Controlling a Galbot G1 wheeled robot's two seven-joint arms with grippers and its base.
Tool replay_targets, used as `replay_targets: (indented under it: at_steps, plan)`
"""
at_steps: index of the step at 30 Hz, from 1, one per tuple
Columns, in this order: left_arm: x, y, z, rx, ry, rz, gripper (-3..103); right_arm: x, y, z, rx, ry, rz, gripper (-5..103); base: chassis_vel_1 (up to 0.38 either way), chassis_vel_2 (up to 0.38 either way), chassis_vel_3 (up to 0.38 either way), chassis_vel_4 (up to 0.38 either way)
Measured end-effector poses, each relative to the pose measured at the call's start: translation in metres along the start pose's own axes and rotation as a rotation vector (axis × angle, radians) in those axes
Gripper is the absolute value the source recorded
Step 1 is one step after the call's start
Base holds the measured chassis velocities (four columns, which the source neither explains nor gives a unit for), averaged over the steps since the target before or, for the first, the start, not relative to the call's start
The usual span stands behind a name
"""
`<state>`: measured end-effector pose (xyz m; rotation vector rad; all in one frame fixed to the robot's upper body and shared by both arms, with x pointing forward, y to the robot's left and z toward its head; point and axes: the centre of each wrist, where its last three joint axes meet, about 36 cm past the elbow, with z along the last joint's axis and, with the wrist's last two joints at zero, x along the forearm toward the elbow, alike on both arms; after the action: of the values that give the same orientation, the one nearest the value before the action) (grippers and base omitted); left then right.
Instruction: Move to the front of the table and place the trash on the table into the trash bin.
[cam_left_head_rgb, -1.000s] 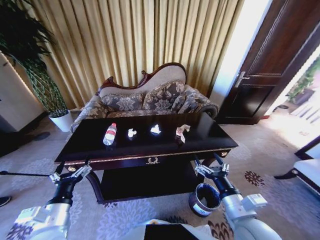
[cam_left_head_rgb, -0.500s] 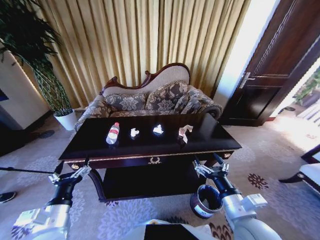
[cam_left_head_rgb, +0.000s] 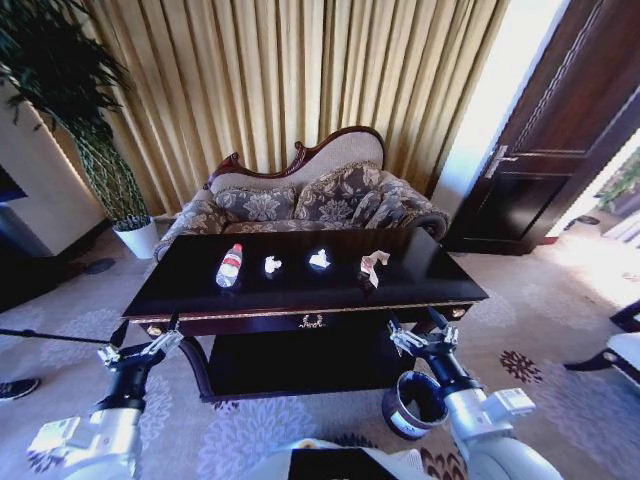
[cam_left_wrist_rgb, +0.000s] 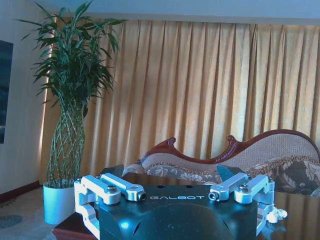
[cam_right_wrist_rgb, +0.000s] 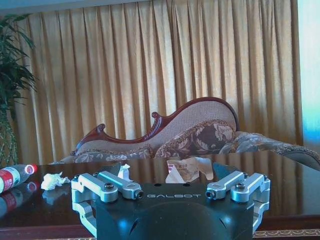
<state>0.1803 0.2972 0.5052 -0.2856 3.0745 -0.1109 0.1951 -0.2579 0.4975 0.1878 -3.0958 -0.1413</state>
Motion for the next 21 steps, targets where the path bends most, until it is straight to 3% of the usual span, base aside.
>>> replay_targets:
  at_steps: [21]
  plan:
    - [0.0017, -0.0010, 0.0012, -0.012, 0.006, -0.008, 100, -0.0001, -0.0004, -0.0002, 0.005, 0.002, -0.020, 100, 0.000, 0.000, 0.000, 0.000]
